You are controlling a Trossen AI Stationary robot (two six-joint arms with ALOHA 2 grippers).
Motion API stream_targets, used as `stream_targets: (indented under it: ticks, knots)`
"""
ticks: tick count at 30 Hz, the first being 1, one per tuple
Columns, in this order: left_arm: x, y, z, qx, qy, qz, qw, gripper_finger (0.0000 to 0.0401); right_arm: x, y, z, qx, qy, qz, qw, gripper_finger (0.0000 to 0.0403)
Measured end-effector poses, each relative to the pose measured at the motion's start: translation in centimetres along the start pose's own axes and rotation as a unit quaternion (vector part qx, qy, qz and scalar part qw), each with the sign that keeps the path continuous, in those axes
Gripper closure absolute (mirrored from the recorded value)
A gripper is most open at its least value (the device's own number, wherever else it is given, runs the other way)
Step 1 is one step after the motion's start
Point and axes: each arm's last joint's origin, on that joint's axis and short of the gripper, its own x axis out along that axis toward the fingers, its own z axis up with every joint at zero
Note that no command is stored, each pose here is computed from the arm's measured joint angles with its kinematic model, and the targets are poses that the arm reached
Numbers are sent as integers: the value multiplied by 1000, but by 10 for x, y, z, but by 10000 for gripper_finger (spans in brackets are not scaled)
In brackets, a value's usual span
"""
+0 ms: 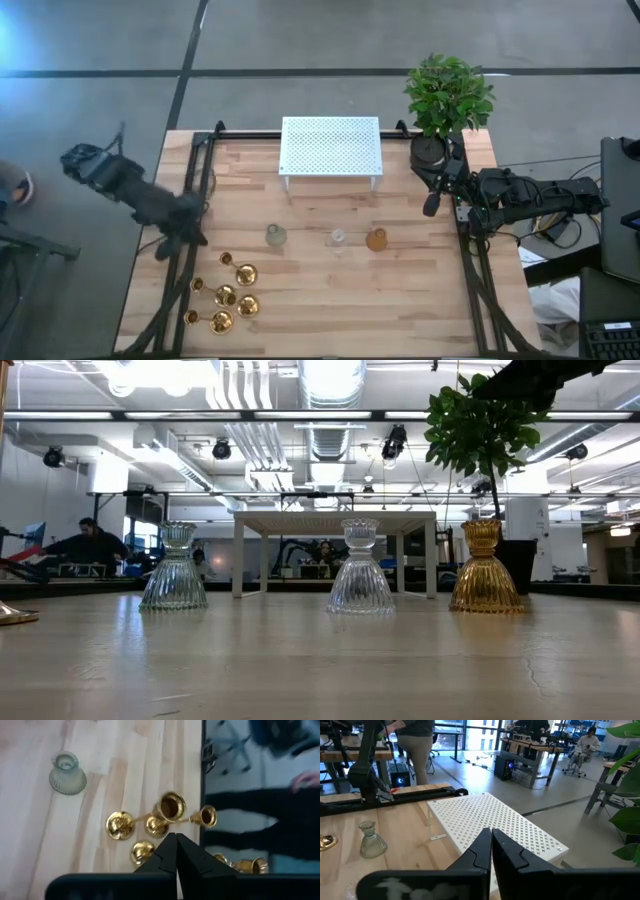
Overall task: Pick & Place candle stick holders
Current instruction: Put the gold candle holder on the shelf
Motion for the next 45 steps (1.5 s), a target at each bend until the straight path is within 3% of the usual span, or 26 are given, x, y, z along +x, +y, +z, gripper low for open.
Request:
stream_targets:
  ticks: [7,14,22,35,41,45]
  knots:
    - [6,-15,-5,17,31,98,995,394,0,0,0,0,0,0,1000,394]
    - [15,-17,-4,26,45,121,991,391,0,0,0,0,0,0,1000,394]
    - [33,-17,-9,71,99,98,988,358,0,0,0,0,0,0,1000,394]
    - [46,-14,-13,64,109,108,986,230,0,0,0,0,0,0,1000,394]
    - [56,-18,-10,102,91,80,987,215,0,0,0,0,0,0,1000,394]
    - [59,-18,-10,115,88,89,985,215,0,0,0,0,0,0,1000,394]
